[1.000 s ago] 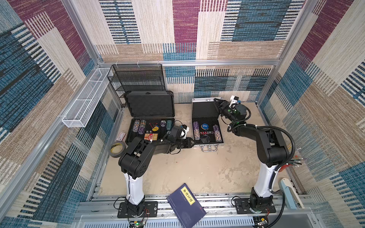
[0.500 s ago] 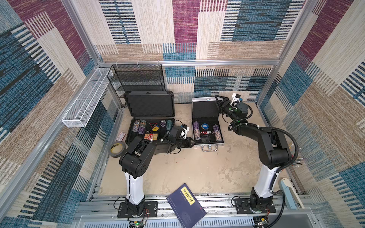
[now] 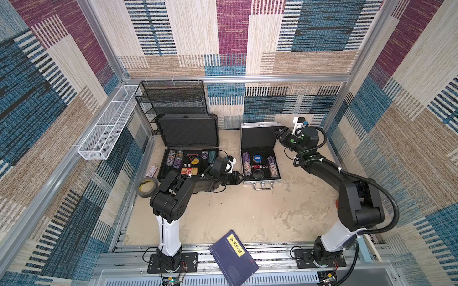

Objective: Open the poker set cases
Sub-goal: Open the case lid on the poker set case.

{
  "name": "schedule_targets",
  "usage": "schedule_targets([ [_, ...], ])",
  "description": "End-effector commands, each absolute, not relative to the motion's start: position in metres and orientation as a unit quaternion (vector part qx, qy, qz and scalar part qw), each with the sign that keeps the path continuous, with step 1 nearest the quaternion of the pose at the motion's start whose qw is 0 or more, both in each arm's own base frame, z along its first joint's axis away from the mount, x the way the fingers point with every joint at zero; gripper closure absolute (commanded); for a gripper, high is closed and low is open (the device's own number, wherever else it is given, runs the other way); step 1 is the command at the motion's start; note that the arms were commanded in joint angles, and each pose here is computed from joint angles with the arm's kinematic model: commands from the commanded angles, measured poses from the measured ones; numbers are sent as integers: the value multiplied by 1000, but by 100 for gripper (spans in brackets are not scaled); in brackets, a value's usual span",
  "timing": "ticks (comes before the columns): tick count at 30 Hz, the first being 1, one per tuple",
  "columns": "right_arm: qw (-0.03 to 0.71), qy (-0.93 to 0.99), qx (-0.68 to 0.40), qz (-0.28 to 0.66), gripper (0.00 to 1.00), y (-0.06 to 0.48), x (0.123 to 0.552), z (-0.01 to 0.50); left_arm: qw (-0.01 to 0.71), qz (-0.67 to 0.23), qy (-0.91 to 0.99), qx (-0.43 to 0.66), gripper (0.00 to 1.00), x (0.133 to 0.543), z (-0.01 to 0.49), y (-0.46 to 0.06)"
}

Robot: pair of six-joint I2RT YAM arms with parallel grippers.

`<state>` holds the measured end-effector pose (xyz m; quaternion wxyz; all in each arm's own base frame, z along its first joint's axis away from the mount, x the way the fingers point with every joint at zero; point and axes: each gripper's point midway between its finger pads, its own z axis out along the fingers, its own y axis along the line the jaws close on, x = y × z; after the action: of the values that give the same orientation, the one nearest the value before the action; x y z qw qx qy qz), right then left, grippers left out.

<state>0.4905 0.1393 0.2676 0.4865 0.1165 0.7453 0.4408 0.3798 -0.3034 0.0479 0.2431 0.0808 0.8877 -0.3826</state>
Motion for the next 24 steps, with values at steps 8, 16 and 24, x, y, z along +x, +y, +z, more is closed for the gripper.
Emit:
schedule_targets([
  [8, 424, 872, 126, 211, 43, 82, 423, 148, 241, -388, 885, 88, 66, 386, 48, -309],
  [16, 366, 890, 154, 227, 51, 85, 404, 91, 238, -392, 884, 95, 72, 393, 45, -316],
  [24, 345, 891, 164, 244, 58, 90, 407, 72, 237, -393, 882, 103, 73, 398, 44, -321],
])
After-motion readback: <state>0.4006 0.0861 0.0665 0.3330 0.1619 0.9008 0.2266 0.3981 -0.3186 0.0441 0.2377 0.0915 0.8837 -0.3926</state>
